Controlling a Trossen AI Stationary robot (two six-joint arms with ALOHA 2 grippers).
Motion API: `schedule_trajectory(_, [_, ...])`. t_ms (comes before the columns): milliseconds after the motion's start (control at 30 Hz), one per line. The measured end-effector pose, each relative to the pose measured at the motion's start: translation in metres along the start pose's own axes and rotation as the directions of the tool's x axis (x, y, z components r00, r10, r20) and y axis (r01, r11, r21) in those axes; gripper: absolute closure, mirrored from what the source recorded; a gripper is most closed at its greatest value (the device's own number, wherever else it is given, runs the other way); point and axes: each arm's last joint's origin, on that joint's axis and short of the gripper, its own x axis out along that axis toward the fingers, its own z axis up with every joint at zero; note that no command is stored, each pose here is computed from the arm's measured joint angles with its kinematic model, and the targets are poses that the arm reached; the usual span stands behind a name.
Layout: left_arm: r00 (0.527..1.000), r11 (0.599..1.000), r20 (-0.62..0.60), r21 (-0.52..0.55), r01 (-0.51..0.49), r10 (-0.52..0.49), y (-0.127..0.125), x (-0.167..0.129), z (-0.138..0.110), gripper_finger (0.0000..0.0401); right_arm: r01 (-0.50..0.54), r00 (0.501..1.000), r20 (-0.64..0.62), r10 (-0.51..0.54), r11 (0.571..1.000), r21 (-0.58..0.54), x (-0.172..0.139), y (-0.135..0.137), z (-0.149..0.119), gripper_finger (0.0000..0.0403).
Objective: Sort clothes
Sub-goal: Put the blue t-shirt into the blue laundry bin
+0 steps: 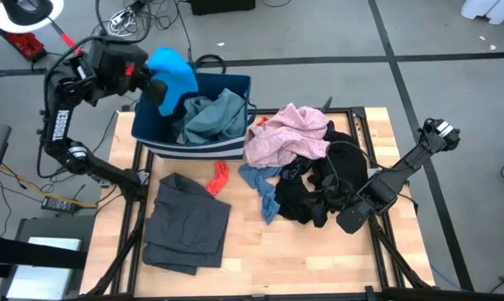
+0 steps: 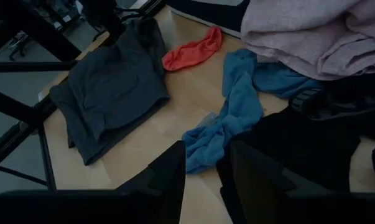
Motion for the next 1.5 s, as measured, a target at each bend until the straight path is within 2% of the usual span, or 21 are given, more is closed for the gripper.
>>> schedule_trajectory(67, [0.997,0.999,-0.064,-0.010,0.043,-0.044,-0.003,0.013,-0.005,0.0390,-0.002,1.000,0.000,0.002,1.000,0.002,0.000,0.000,0.000,0.0273])
schedule_trajectory(233, [0.976,0.998,-0.207,-0.020,0.058,-0.060,-0.016,0.049,-0.027,0.0397,-0.011,1.000,0.002,0.011,1.000,0.012,0.000,0.001,0.000,0.0273])
schedule_trajectory(433, [0.982,0.991,-0.156,-0.098,0.089,-0.104,-0.025,0.073,-0.060,0.0397,-0.019,1.000,0.002,0.019,1.000,0.020,-0.001,0.002,0.001,0.0273])
schedule_trajectory(633, [0.958,0.976,-0.240,-0.185,0.112,-0.156,-0.032,0.106,-0.111,0.0397,-0.020,1.000,-0.001,0.020,1.000,0.021,-0.001,0.002,0.001,0.0273])
schedule_trajectory(767, [0.949,0.954,-0.248,-0.270,0.127,-0.196,-0.037,0.129,-0.132,0.0392,-0.021,1.000,-0.003,0.021,0.999,0.026,-0.001,0.002,0.001,0.0273])
schedule_trajectory(1000, [0.958,0.952,-0.238,-0.292,0.089,-0.162,-0.039,0.140,-0.136,0.0355,-0.044,0.999,-0.024,0.045,0.998,0.051,-0.002,0.003,0.003,0.0273])
schedule_trajectory(1267, [0.955,0.932,-0.277,-0.364,-0.005,-0.104,-0.029,0.148,-0.138,0.0273,-0.052,0.998,-0.021,0.054,0.997,0.060,-0.003,0.003,0.004,0.0273])
schedule_trajectory(1433, [0.957,0.945,-0.273,-0.327,0.008,-0.102,-0.029,0.148,-0.137,0.0236,-0.050,0.999,-0.018,0.051,0.997,0.064,-0.003,0.003,0.005,0.0273])
schedule_trajectory(1500, [0.952,0.935,-0.272,-0.352,0.042,-0.145,-0.030,0.147,-0.137,0.0232,-0.050,0.999,-0.015,0.051,0.997,0.066,-0.002,0.003,0.006,0.0273])
